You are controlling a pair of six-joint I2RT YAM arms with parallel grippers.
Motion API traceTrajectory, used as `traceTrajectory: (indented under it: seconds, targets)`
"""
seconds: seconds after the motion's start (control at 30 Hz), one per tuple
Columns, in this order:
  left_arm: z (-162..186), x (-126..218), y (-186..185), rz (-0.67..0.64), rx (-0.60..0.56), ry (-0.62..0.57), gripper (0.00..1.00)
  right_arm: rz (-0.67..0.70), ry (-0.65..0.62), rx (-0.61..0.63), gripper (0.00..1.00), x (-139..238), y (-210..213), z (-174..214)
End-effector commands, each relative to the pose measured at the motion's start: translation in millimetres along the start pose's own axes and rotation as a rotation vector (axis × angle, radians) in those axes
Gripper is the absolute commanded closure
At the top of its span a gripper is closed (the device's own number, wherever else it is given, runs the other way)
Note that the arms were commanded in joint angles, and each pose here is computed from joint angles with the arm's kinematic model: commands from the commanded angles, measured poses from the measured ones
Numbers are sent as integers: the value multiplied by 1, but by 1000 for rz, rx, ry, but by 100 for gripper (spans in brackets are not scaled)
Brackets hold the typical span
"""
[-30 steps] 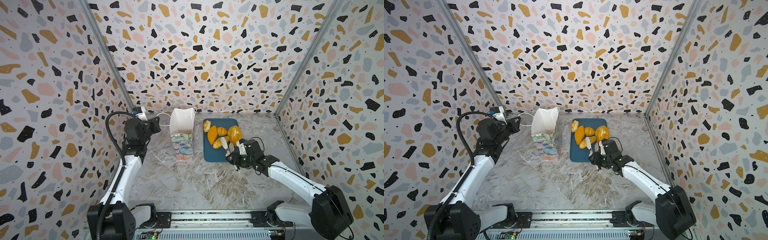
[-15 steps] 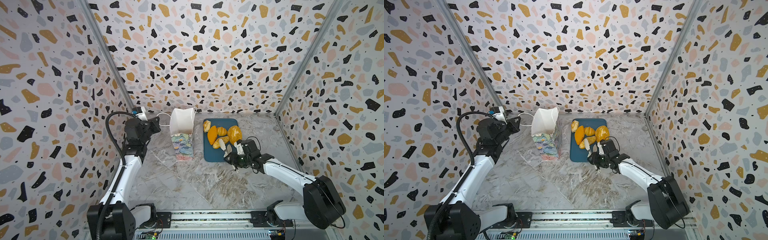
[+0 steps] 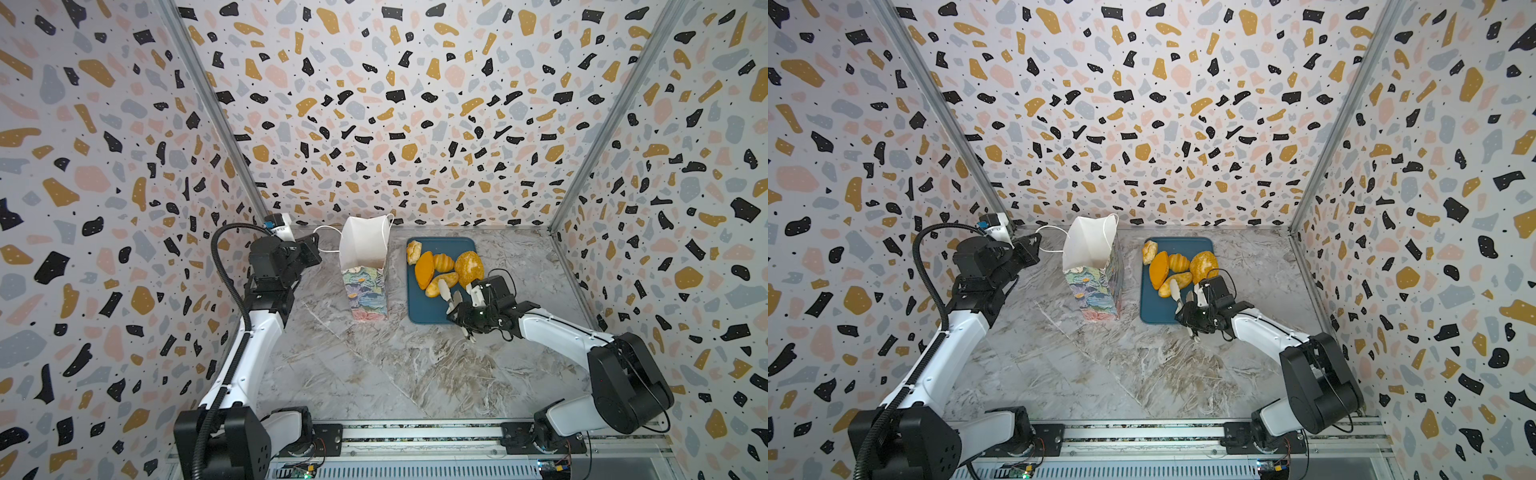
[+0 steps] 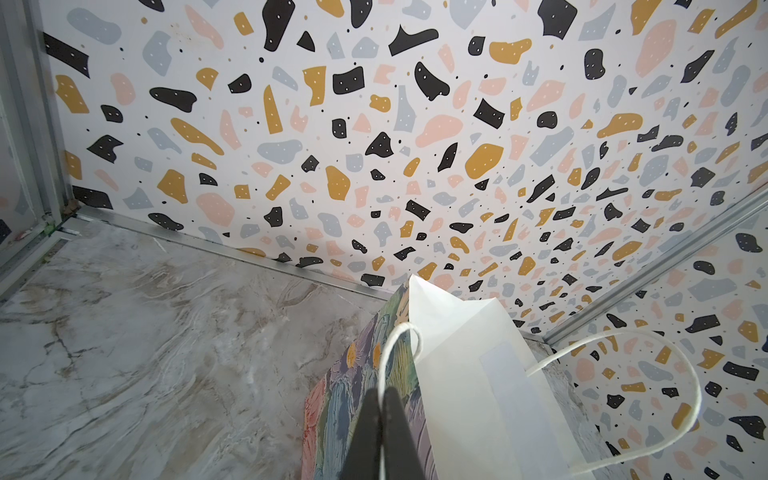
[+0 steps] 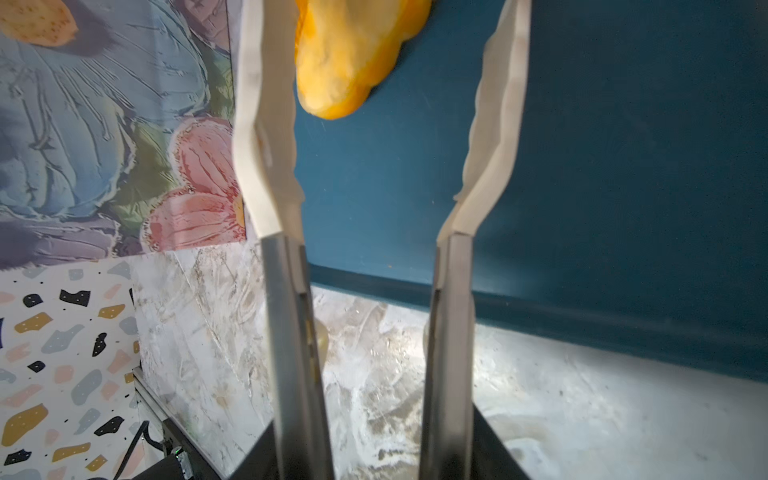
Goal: Place the fake bread into the paper bag
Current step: 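Close the tongs around the flat orange bread with the right gripper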
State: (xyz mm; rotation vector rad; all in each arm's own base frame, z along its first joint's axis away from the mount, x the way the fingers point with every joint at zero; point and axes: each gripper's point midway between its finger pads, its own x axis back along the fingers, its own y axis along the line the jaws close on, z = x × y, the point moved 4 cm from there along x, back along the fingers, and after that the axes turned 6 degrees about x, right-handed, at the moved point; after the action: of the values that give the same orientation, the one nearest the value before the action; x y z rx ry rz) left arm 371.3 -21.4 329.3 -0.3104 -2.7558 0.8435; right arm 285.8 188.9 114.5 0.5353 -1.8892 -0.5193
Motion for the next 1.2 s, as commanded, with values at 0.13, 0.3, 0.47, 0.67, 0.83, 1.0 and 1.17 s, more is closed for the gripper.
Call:
traceTrajectory:
  seconds: [0.13,0.3,0.47,0.67,0.83,1.0,1.17]
  targets:
    - [-5,3,-5,12,-19,-23,100,-48,-49,32,52,-1,10,-31]
    - [-6,4,-5,13,-21,-26,100,-51,-48,34,53,-7,10,-41]
    - [-5,4,-6,13,-21,-25,100,-60,-46,28,56,-11,9,-46]
    - [-5,4,-5,10,-20,-25,100,-92,-37,9,60,-15,7,-46]
    - [-6,4,-5,10,-22,-26,100,-110,-34,0,68,-16,6,-46]
    - [-5,4,-5,10,-20,-23,100,-122,-40,-5,75,-14,7,-43]
    - [-5,4,-6,14,-17,-23,100,-143,-63,-10,76,-6,10,-41]
